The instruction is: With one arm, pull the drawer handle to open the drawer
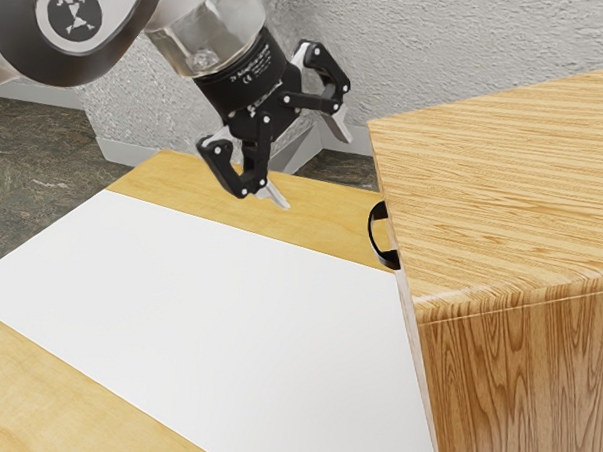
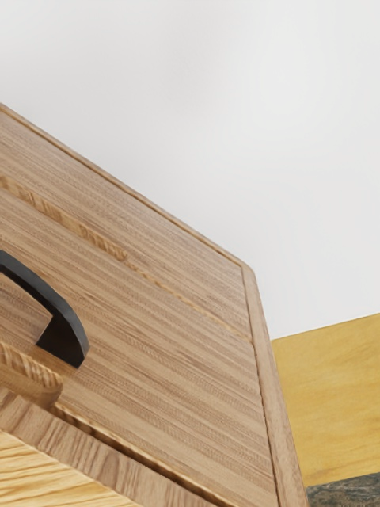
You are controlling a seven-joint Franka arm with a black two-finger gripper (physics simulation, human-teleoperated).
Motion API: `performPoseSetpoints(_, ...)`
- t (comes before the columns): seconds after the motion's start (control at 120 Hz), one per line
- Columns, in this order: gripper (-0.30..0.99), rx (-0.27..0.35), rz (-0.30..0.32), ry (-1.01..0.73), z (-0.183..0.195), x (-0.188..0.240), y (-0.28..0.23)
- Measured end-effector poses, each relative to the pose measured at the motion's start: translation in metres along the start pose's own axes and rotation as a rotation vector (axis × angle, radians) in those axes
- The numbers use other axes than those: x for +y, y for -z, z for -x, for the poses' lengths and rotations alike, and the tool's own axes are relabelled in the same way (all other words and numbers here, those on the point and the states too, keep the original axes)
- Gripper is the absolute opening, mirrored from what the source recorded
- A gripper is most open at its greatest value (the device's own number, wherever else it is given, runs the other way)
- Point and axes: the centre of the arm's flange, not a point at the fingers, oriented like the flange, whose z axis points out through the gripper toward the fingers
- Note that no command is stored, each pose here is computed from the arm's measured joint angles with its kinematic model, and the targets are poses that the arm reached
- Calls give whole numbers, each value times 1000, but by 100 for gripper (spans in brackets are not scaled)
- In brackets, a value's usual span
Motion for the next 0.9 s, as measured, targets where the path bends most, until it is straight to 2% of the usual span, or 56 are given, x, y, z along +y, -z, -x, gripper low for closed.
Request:
performPoseSetpoints(0.108,69,-36,37,-26,1,0,-13)
performPoseSetpoints(0.217,68,-90,75,-140,51,-23,-13)
performPoseSetpoints(0.275,68,-115,87,-175,62,-28,-24)
performPoseSetpoints(0.425,66,-134,212,-194,9,-32,-13)
performPoseSetpoints(0.558,65,-116,274,-258,-15,-27,-12)
performPoseSetpoints(0.783,64,-116,291,-406,4,-31,-24)
performPoseSetpoints(0.9,64,-132,297,-431,-3,-47,-26)
